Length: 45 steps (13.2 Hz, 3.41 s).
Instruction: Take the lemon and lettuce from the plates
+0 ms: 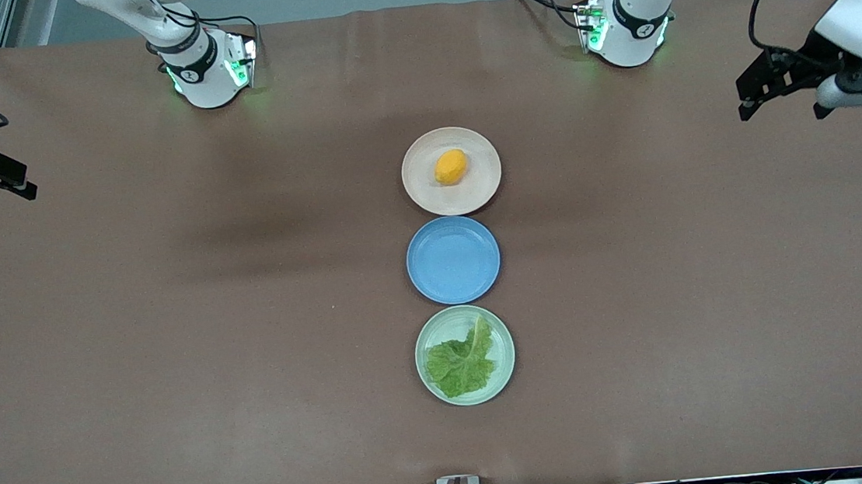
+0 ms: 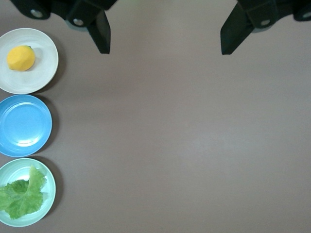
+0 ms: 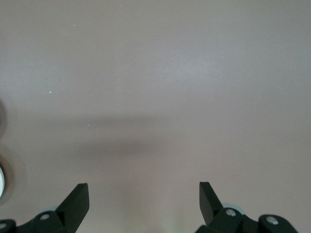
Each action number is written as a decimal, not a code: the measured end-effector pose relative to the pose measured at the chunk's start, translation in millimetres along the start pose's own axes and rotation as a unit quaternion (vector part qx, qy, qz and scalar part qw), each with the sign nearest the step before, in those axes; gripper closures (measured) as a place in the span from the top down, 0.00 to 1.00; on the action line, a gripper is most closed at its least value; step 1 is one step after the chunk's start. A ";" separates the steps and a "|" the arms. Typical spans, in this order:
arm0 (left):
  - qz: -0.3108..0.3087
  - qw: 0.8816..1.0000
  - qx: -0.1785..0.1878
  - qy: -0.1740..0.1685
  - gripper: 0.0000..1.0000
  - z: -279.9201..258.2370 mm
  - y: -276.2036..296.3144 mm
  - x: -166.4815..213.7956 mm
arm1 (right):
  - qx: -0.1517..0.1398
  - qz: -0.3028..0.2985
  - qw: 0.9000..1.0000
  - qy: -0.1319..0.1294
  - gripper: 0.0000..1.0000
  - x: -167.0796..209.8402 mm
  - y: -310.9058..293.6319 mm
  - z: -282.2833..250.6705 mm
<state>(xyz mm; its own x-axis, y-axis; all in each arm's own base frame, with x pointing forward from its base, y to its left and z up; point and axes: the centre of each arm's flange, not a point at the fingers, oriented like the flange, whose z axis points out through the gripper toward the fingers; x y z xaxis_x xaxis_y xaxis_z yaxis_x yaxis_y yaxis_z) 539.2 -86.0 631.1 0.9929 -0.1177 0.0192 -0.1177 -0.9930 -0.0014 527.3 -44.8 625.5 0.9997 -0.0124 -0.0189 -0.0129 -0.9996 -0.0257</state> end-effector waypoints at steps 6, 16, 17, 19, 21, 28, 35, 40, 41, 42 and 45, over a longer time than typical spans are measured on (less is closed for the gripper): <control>0.064 0.997 -0.034 0.007 1.00 158.2 113.3 93.8 | 0.004 0.000 1.000 -0.010 1.00 2.1 -0.6 6.4; 0.066 0.988 -0.089 0.110 1.00 316.6 288.2 136.8 | -0.013 0.136 0.988 -0.077 1.00 22.3 -126.5 78.1; 0.085 0.986 -0.074 0.123 1.00 328.3 303.0 132.7 | -0.013 0.172 0.982 -0.079 1.00 15.0 -162.2 84.4; 0.121 0.980 -0.053 0.146 0.96 351.5 324.5 125.8 | -0.014 0.232 0.970 -0.069 1.00 -5.6 -233.3 106.4; 0.141 0.976 -0.045 0.157 0.88 376.8 331.9 122.9 | -0.007 0.277 0.960 -0.047 1.00 -37.0 -309.3 143.7; 0.158 0.969 -0.034 0.185 0.60 439.9 331.2 122.4 | 0.046 0.356 0.933 0.003 1.00 -146.5 -490.2 308.3; 0.158 0.968 -0.034 0.193 0.38 451.6 327.4 124.0 | 0.026 0.382 0.924 0.005 1.00 -168.0 -575.9 422.2; 0.149 0.969 -0.036 0.194 0.05 455.8 327.0 125.3 | 0.015 0.387 0.922 0.003 0.95 -187.4 -598.5 448.4; 0.147 0.969 -0.037 0.196 0.04 453.4 327.6 126.6 | 0.013 0.384 0.923 0.002 0.94 -192.2 -601.1 448.8; 0.147 0.968 -0.038 0.202 0.04 448.7 327.7 129.3 | 0.012 0.381 0.924 0.002 0.85 -196.7 -604.1 448.3; 0.139 0.964 -0.037 0.223 0.04 414.4 321.2 144.0 | 0.004 0.382 0.924 0.003 0.61 -194.3 -604.7 444.8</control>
<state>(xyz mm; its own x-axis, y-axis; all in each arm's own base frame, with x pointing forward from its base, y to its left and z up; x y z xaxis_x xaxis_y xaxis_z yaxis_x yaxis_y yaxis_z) 652.3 -422.2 219.2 0.8178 -0.3503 0.4565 -0.3953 -0.9185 0.0034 332.7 573.6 200.1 0.6990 -0.7145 -0.0299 -0.7150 -0.6989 -0.0146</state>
